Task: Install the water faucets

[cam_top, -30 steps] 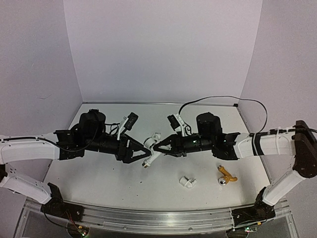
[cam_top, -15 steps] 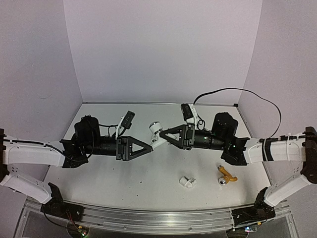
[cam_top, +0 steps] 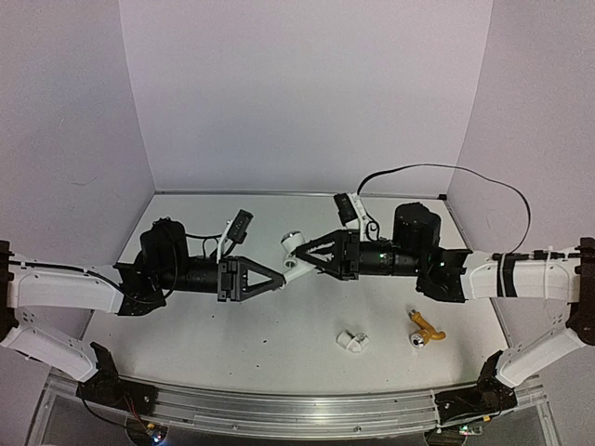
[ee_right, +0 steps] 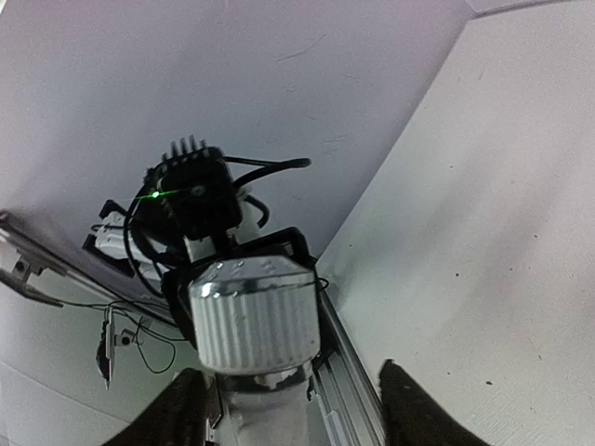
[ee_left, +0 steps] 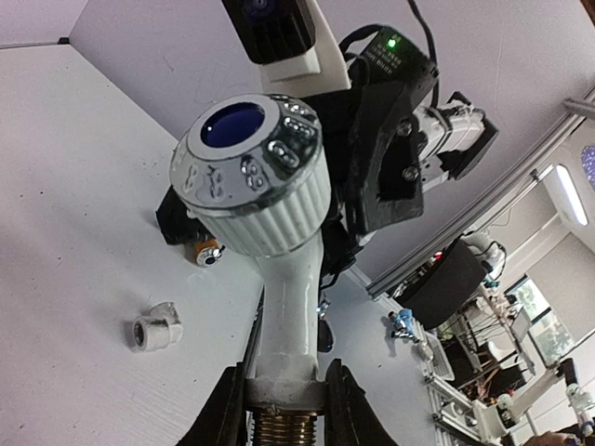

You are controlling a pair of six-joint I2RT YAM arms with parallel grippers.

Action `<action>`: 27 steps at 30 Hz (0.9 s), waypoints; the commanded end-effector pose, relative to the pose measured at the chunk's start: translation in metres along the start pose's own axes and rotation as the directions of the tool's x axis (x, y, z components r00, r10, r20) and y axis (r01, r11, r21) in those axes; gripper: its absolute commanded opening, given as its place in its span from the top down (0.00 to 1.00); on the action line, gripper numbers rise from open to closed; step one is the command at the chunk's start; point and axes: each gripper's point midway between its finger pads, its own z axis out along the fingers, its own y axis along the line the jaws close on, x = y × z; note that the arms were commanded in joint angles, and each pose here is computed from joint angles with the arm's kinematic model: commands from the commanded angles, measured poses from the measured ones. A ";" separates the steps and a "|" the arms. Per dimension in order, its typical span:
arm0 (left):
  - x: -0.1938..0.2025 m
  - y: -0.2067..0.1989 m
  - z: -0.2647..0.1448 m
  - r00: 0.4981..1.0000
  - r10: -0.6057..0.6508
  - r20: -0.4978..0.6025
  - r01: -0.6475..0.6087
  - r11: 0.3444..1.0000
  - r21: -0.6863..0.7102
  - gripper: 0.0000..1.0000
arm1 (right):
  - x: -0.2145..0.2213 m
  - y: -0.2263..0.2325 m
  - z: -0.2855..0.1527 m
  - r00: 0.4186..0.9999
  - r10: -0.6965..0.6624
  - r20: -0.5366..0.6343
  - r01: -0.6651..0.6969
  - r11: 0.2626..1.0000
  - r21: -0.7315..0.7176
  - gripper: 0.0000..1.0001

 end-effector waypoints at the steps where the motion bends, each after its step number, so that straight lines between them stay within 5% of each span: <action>1: -0.007 -0.008 -0.003 0.991 0.131 -0.011 -0.131 0.991 -0.016 1.00 | 0.005 -0.016 -0.009 0.991 -0.102 -0.081 0.115 0.976 0.184 0.23; 4: 0.006 0.004 -0.004 0.979 0.180 -0.091 -0.187 0.980 -0.065 1.00 | 0.021 -0.013 -0.023 0.958 -0.233 -0.170 0.260 0.953 0.157 0.03; 8: 0.015 0.005 -0.004 0.969 0.204 -0.142 -0.214 0.975 -0.053 1.00 | 0.039 -0.011 -0.027 0.932 -0.243 -0.270 0.283 0.952 0.118 0.03; 14: 0.018 0.004 0.003 0.965 0.197 -0.171 -0.204 0.979 -0.025 1.00 | 0.065 -0.019 -0.005 0.900 -0.133 -0.416 0.163 0.986 0.038 0.30; 22: 0.018 0.003 0.009 0.965 0.180 -0.189 -0.183 0.983 0.001 1.00 | 0.062 -0.017 0.015 0.917 -0.115 -0.382 0.108 0.993 -0.039 0.54; 27: 0.023 0.005 0.009 0.965 0.168 -0.204 -0.170 0.985 0.006 1.00 | 0.059 -0.012 0.018 0.926 -0.129 -0.354 0.108 0.991 -0.080 0.50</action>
